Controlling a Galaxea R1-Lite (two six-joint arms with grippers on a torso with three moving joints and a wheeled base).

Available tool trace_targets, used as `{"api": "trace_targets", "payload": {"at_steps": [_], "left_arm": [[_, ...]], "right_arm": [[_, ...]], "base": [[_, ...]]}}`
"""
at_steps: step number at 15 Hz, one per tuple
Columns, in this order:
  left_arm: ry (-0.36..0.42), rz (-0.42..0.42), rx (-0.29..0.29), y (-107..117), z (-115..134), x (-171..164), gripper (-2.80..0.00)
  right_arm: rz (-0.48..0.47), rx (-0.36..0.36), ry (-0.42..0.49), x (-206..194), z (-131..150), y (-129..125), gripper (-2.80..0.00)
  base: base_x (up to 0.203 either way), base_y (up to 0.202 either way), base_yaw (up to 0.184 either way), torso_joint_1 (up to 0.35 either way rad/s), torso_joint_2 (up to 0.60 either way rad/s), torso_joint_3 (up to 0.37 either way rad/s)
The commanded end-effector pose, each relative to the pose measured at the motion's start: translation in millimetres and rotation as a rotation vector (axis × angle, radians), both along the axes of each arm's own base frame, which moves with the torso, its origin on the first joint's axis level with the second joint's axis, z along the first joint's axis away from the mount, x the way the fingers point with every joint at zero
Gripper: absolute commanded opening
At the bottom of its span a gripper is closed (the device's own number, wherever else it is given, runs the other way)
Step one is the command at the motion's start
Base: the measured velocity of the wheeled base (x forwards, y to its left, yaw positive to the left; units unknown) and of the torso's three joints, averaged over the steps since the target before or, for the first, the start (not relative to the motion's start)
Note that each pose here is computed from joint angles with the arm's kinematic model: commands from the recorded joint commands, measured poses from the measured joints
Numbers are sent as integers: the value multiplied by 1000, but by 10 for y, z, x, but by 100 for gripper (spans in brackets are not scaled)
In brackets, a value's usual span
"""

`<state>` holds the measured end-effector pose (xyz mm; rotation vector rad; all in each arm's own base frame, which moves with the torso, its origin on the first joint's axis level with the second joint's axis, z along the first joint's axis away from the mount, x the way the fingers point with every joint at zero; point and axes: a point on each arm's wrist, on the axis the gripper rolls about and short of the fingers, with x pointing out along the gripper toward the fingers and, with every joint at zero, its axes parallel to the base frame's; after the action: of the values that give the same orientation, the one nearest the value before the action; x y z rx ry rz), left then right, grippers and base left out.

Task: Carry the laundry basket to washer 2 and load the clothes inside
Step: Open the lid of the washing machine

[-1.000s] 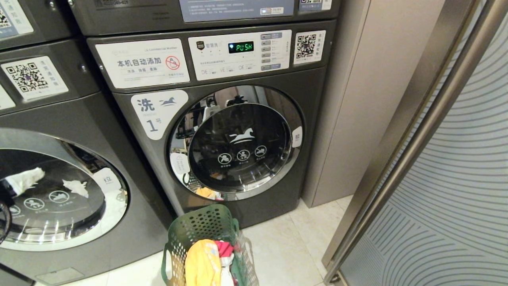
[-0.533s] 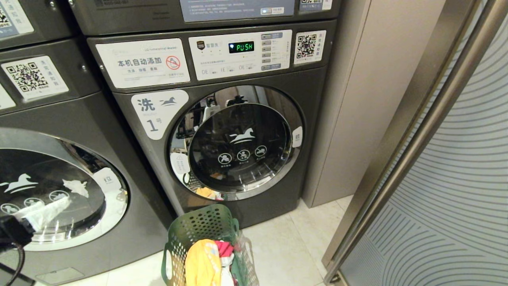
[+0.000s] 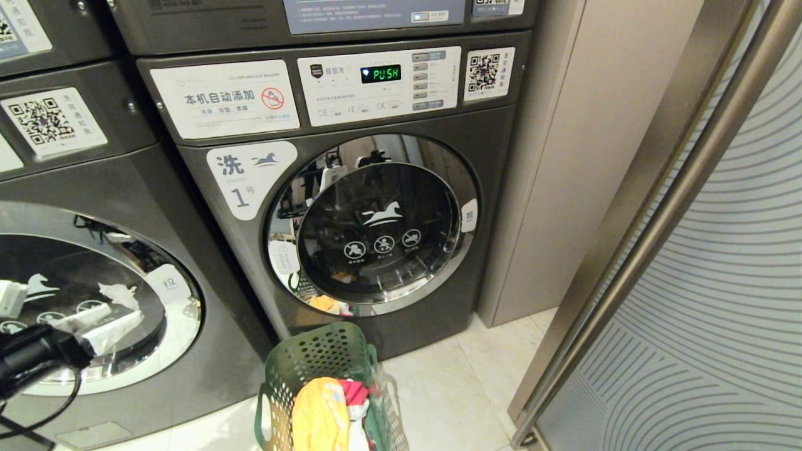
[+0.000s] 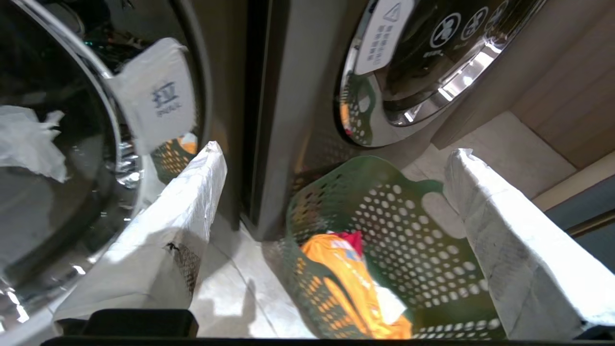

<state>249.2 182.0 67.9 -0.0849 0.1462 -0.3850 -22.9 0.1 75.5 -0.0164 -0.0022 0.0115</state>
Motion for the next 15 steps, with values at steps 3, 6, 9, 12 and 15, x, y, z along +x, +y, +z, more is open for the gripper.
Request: {"api": "trace_targets", "payload": {"at_steps": [3,6,9,12,15], "left_arm": [[-5,-42,-31,512,-479,154,0],[-42,-184,-58,596,-566,211,0],[-102,-300,-17,694,-710,415,0],[-150,-317,52,761,-700,630,0],[-154,-304,70,764,-760,786,0]], "right_arm": [[1,-1,2,2,-3,0,-280],[1,-1,2,2,-3,0,-280],[1,-1,4,2,-5,0,-280],[1,-1,2,2,-3,0,-280],[1,-1,2,2,-3,0,-280]], "base": [[0,0,0,0,0,0],[0,0,0,0,0,0],[0,0,0,0,0,0],[0,0,0,0,0,0],[0,0,0,0,0,0]]}}
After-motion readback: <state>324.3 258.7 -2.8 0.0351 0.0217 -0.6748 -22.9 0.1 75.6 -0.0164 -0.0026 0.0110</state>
